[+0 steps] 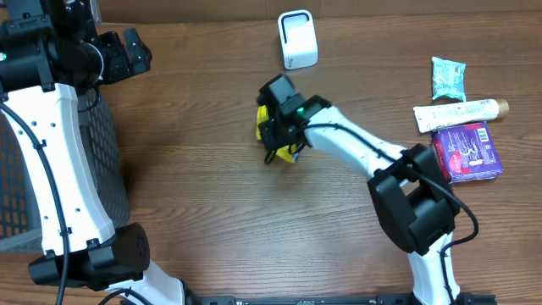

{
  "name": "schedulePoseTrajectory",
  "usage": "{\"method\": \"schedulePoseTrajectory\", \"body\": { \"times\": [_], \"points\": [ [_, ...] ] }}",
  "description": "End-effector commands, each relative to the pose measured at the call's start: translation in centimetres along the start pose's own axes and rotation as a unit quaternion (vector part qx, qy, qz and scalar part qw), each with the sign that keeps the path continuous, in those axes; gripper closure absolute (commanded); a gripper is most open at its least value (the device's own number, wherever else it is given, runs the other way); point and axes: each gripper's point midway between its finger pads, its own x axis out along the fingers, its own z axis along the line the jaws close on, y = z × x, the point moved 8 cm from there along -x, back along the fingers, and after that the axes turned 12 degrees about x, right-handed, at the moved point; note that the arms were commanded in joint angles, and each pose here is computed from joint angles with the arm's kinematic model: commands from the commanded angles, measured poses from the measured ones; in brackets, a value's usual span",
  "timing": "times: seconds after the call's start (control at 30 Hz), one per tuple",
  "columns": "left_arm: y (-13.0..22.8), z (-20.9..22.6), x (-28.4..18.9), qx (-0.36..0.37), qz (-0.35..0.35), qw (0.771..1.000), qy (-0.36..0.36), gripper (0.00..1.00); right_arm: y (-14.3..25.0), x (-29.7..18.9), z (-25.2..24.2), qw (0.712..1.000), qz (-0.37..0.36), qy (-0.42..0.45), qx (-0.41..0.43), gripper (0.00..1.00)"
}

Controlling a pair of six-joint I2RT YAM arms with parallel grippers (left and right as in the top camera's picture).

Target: Scan the item barcode

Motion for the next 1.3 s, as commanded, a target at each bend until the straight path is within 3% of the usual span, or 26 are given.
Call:
{"method": "schedulePoseTrajectory", "body": {
  "times": [0.0, 0.17, 0.47, 0.83, 1.27],
  "points": [
    [-0.2, -0.2, -0.4, -0.001, -0.009, 1.000, 0.004, 0.01, 1.6, 2.1, 0.4, 1.000, 0.018, 0.008, -0.002, 0.96],
    [-0.2, -0.2, -0.4, -0.001, -0.009, 1.000, 0.004, 0.00, 3.0, 4.9, -0.5, 0.999, 0.045, 0.023, 0.007, 0.96],
    [-0.2, -0.2, -0.4, -0.001, -0.009, 1.000, 0.004, 0.00, 2.3, 4.2, -0.1, 0.999, 0.034, 0.019, 0.007, 0.96],
    [-0.2, -0.2, -0.4, -0.001, -0.009, 1.000, 0.004, 0.01, -1.9, -5.0, 1.7, 0.997, -0.080, 0.006, 0.005, 0.96],
    [-0.2, -0.2, -0.4, -0.001, -0.009, 1.000, 0.004, 0.01, -4.6, -3.6, 0.0, 0.989, -0.142, 0.017, 0.022, 0.96]
  ]
}}
